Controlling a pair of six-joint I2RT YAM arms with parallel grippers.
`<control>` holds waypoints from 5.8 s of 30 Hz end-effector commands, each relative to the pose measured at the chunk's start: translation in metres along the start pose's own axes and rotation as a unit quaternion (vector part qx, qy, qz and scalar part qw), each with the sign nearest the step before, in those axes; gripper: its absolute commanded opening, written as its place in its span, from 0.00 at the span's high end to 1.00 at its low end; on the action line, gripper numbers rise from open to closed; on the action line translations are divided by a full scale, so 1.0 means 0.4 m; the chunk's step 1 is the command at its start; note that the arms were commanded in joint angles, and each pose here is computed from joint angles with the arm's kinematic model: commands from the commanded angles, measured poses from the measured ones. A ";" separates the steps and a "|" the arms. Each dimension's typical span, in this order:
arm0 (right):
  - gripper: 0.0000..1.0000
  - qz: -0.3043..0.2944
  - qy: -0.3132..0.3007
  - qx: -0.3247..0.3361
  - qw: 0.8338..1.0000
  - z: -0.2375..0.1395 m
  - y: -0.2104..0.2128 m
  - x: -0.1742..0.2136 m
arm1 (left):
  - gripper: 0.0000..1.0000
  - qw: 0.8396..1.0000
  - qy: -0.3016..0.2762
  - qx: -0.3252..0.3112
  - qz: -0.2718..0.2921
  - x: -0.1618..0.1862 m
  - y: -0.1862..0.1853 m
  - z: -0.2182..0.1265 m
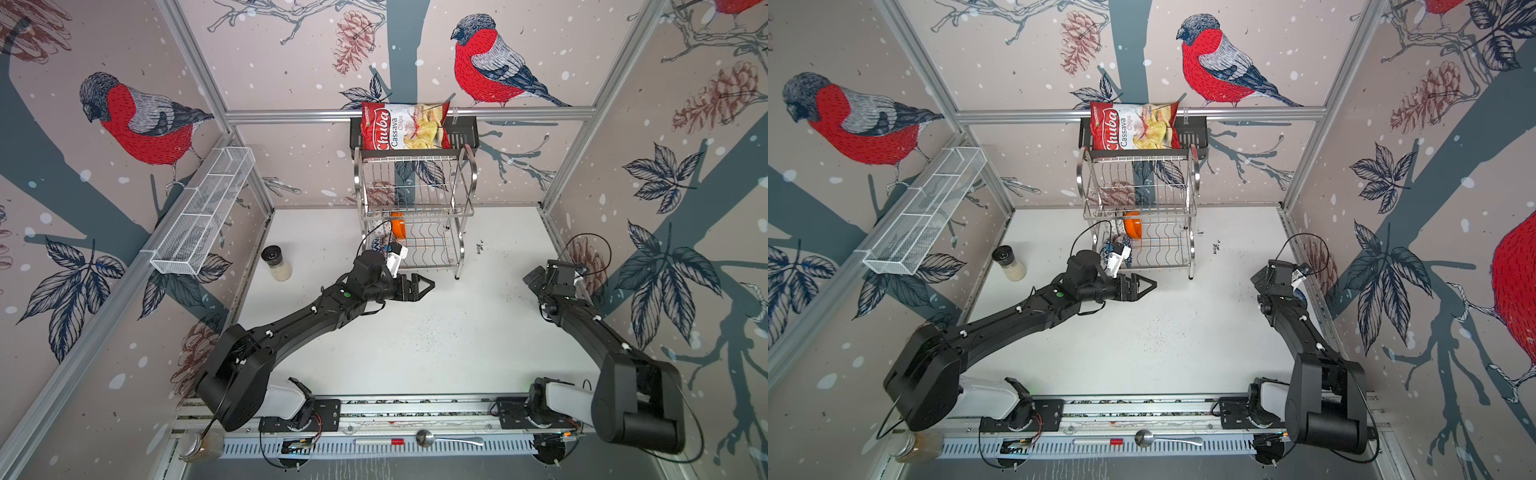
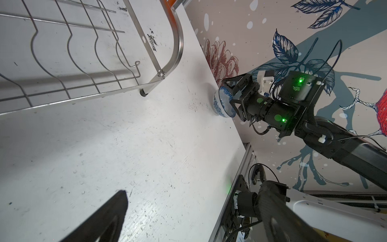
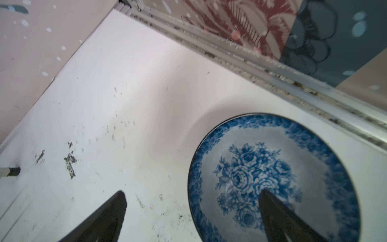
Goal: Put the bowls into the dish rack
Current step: 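Lower the right gripper onto the rim of the blue-white floral bowl, then grasp the floral bowl rim and drag it toward the rack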
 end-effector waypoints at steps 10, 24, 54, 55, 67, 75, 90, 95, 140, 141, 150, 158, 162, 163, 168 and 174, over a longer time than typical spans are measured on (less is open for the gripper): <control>0.03 0.017 0.012 -0.014 1.000 0.039 0.002 0.009 | 0.02 1.000 -0.007 0.007 0.011 -0.029 -0.028 0.027; 0.40 0.024 0.015 -0.043 0.999 0.032 -0.005 0.024 | 0.02 1.000 -0.009 -0.002 0.014 -0.018 -0.029 0.007; 0.98 0.008 0.024 -0.087 0.996 0.020 0.000 0.035 | 0.02 1.000 -0.015 -0.010 0.014 -0.017 -0.032 -0.006; 0.99 0.006 0.025 -0.088 0.996 0.020 0.002 0.036 | 0.02 1.000 -0.016 -0.009 0.014 -0.018 -0.033 -0.006; 1.00 -0.056 0.011 -0.151 0.987 -0.025 0.088 0.045 | 0.02 0.999 -0.021 -0.020 0.014 -0.016 -0.028 -0.012; 0.85 -0.075 -0.001 -0.135 0.988 -0.052 0.098 0.030 | 0.02 0.999 -0.023 -0.022 0.009 -0.014 -0.019 -0.012; 0.53 -0.144 0.062 0.004 0.988 0.034 0.085 0.031 | 0.02 1.000 -0.031 0.000 0.004 -0.007 -0.005 -0.011; 0.51 -0.153 0.065 0.037 0.985 0.044 0.070 0.032 | 0.02 1.000 -0.029 0.008 -0.001 -0.004 0.014 -0.013; 0.99 -0.262 0.091 -0.128 0.952 -0.115 0.270 0.176 | 0.02 0.993 -0.069 -0.082 -0.057 -0.001 0.139 -0.230; 0.99 -0.266 0.097 -0.140 0.949 -0.128 0.284 0.190 | 0.02 0.992 -0.066 -0.090 -0.058 -0.002 0.145 -0.238; 0.98 -0.346 0.126 -0.212 0.905 -0.251 0.430 0.361 | 0.02 0.975 -0.069 -0.204 -0.061 -0.013 0.208 -0.308; 0.96 -0.407 0.148 -0.236 0.870 -0.298 0.524 0.525 | 0.02 0.967 -0.119 -0.210 -0.077 -0.026 0.232 -0.353; 0.93 -0.431 0.163 -0.246 0.853 -0.313 0.576 0.586 | 0.02 0.969 -0.116 -0.201 -0.087 -0.029 0.237 -0.357; 0.93 -0.439 0.164 -0.246 0.849 -0.316 0.586 0.599 | 0.02 0.968 -0.117 -0.201 -0.089 -0.029 0.238 -0.359; 0.85 -0.473 0.170 -0.244 0.829 -0.337 0.621 0.661 | 0.02 0.965 -0.130 -0.209 -0.087 -0.034 0.235 -0.378; 0.79 -0.491 0.182 -0.242 0.817 -0.345 0.620 0.692 | 0.02 0.963 -0.153 -0.213 -0.064 -0.030 0.217 -0.396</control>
Point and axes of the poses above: each gripper's point midway between its finger pads, its own z axis out along the fingers, its own y axis along the line the jaws close on, x = y × z, the point moved 9 cm from there along -z, back along the fingers, and after that the axes turned 4 degrees about -z, right-handed, at the moved point
